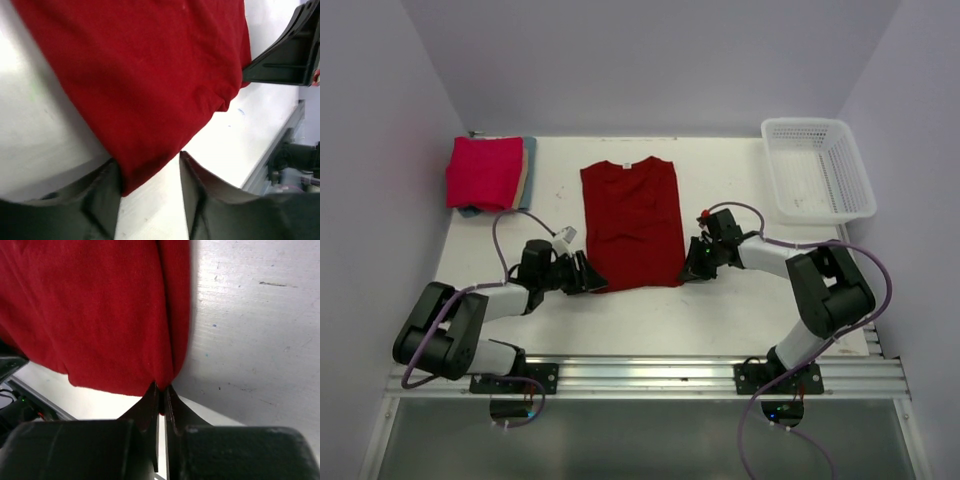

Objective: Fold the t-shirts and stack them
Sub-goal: Fold the tshirt

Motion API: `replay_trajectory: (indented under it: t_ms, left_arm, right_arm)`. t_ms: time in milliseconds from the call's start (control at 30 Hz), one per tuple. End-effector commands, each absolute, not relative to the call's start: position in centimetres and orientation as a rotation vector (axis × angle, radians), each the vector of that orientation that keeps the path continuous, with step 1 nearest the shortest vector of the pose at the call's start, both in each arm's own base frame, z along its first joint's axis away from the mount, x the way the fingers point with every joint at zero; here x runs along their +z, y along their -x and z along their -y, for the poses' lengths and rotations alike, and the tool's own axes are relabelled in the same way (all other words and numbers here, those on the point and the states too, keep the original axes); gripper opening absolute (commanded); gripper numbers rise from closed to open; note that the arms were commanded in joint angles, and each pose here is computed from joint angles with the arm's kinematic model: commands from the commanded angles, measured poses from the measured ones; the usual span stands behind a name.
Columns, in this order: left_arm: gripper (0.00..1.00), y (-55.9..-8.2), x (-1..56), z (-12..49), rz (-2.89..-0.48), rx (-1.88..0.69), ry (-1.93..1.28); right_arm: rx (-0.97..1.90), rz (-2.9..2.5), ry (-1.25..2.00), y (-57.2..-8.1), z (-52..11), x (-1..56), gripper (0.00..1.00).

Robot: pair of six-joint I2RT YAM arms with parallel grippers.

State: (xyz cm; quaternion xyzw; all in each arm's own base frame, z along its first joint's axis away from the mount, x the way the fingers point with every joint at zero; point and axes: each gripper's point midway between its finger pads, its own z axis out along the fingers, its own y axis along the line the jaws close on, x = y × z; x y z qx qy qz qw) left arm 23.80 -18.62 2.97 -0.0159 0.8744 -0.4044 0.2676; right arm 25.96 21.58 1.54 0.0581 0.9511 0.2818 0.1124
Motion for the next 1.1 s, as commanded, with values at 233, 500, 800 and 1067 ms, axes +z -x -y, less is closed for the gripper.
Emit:
replay_trajectory:
  t_ms: [233, 500, 800, 1067]
  left_arm:
    - [0.0, -19.8, 0.7, 17.6, -2.516, -1.071, 0.075]
    - [0.0, -18.6, 4.4, 16.6, -2.508, -1.015, 0.065]
    - [0.0, -18.0, 10.5, 16.5, -2.456, -1.028, 0.087]
    - [0.0, -18.3, 16.2, 15.8, -2.411, -0.978, 0.087]
  right_arm:
    - [0.783, -2.749, -0.098, -25.0, -20.9, 4.7, 0.0]
    - [0.752, -2.72, 0.008, -22.3, -19.6, 8.5, 0.0]
    - [0.765, -2.674, 0.068, -19.6, -18.9, 12.2, 0.0]
    - [0.747, -2.608, 0.091, -19.4, -18.3, 15.5, 0.0]
